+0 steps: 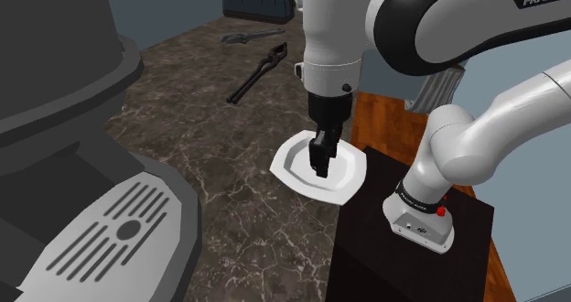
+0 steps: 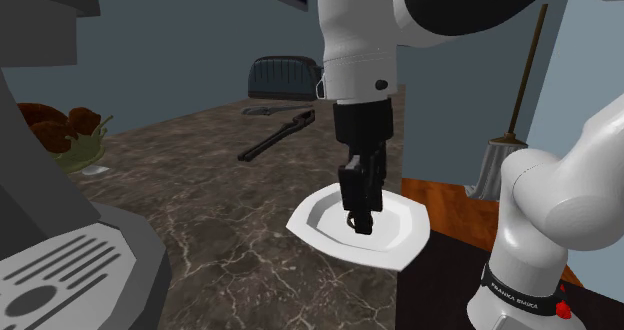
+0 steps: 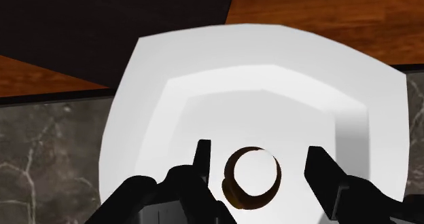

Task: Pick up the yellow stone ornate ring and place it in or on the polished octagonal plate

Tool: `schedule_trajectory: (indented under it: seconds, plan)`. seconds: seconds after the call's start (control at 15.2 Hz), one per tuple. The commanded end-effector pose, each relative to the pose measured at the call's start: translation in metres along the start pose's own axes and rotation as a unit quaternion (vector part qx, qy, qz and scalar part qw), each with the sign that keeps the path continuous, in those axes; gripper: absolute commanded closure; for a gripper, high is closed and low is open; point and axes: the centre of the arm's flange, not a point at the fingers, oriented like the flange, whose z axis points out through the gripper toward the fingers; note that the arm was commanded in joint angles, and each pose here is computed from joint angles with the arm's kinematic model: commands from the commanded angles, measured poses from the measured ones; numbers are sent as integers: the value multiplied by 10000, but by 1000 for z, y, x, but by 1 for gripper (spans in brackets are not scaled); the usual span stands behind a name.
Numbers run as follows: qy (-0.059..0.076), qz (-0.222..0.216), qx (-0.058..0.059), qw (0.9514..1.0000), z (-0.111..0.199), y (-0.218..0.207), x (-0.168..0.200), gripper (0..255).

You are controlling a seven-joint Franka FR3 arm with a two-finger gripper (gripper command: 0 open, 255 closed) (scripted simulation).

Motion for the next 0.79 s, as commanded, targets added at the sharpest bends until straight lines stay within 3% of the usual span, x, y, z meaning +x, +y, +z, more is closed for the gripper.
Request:
schedule_trajectory:
  seconds: [0.0, 0.26, 0.53, 0.73]
  plan:
    - [0, 0, 0, 10000, 0, 0, 0, 0]
    - [0, 0, 0, 10000, 0, 0, 0, 0]
    - [0, 0, 0, 10000, -50, 0, 0, 0]
    - [0, 0, 0, 10000, -50, 0, 0, 0]
